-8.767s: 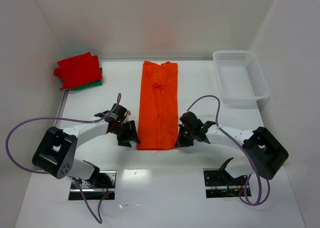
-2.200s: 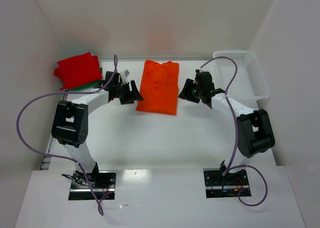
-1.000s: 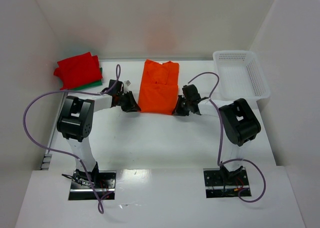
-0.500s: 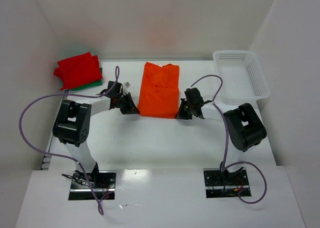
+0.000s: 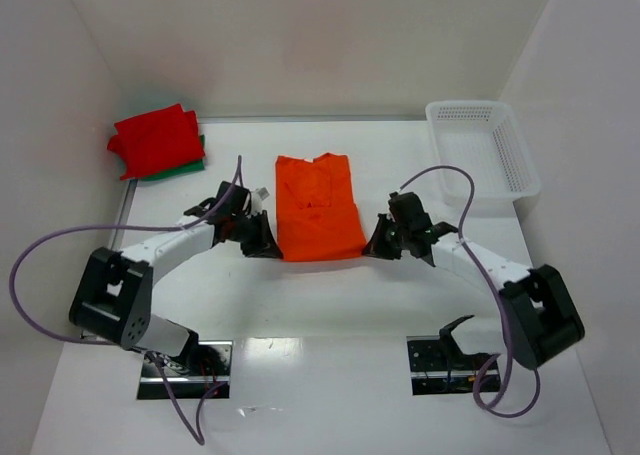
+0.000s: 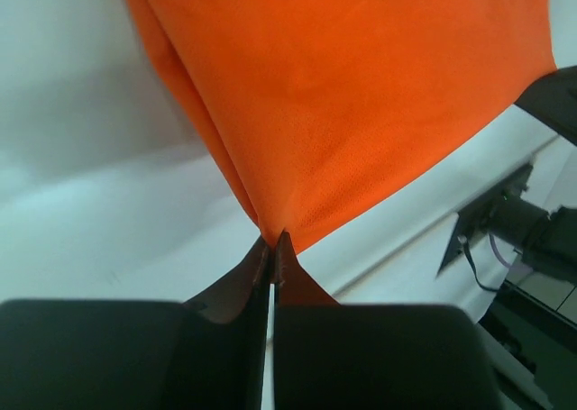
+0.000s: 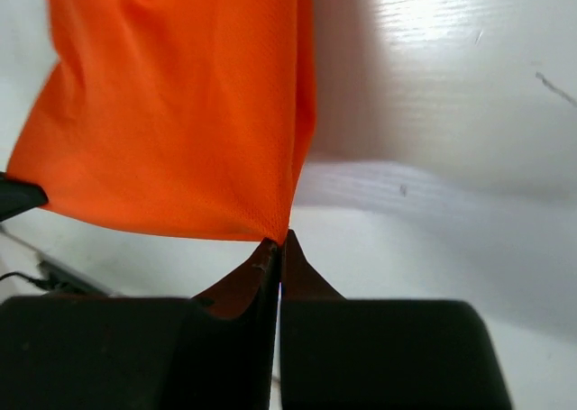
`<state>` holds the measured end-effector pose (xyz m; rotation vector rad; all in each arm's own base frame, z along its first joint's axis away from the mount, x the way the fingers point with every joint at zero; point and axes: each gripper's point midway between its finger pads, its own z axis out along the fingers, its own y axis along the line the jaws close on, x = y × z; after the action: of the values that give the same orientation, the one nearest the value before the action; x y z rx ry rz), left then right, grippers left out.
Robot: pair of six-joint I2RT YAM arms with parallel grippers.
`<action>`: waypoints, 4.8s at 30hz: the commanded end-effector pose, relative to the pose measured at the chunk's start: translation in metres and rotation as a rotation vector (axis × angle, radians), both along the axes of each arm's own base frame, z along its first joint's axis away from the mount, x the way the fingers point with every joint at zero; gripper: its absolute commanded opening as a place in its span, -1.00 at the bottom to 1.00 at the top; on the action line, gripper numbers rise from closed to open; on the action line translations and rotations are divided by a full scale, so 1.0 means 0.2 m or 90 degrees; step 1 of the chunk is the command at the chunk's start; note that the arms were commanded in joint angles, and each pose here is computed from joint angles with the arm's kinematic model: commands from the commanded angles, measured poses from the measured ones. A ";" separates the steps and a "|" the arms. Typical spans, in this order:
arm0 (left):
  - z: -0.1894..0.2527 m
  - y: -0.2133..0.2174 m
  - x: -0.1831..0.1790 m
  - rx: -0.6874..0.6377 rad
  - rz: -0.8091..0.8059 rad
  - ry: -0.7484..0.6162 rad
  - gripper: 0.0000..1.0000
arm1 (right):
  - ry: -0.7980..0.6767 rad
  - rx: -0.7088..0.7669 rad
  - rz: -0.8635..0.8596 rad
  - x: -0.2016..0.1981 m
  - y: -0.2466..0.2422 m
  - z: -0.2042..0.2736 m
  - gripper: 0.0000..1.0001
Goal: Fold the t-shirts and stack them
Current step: Fold the long partially folded tshirt into a neat square
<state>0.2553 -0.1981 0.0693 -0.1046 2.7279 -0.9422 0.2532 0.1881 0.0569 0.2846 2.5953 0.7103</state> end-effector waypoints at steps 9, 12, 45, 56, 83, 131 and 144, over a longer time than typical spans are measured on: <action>0.36 0.08 -0.16 -0.006 0.034 -0.037 -1.00 | -0.065 0.104 -0.029 -0.12 0.02 0.41 -0.99; 0.46 0.07 -0.08 -0.004 0.037 -0.073 -1.00 | -0.097 0.089 -0.031 -0.04 0.02 0.48 -0.99; 0.18 0.23 1.08 0.017 0.098 -0.095 -0.95 | -0.221 0.018 -0.049 1.26 0.12 0.41 -0.96; 0.17 0.41 1.34 0.018 0.138 -0.154 0.35 | -0.239 0.009 -0.059 1.47 0.06 0.36 -0.20; 0.07 0.32 1.18 -0.034 0.116 -0.160 0.61 | -0.233 0.036 0.072 1.36 0.27 0.37 0.32; 0.04 0.29 1.27 -0.064 0.103 -0.163 0.04 | -0.212 0.029 0.028 1.36 0.18 0.30 -1.00; 0.05 0.22 1.27 -0.082 0.079 -0.164 -0.59 | -0.201 0.021 0.025 1.37 0.18 0.24 -1.00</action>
<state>0.5010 -0.1494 0.0723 -0.2133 2.4370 -0.9871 0.5171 0.2275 0.0760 0.1228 2.3768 0.7485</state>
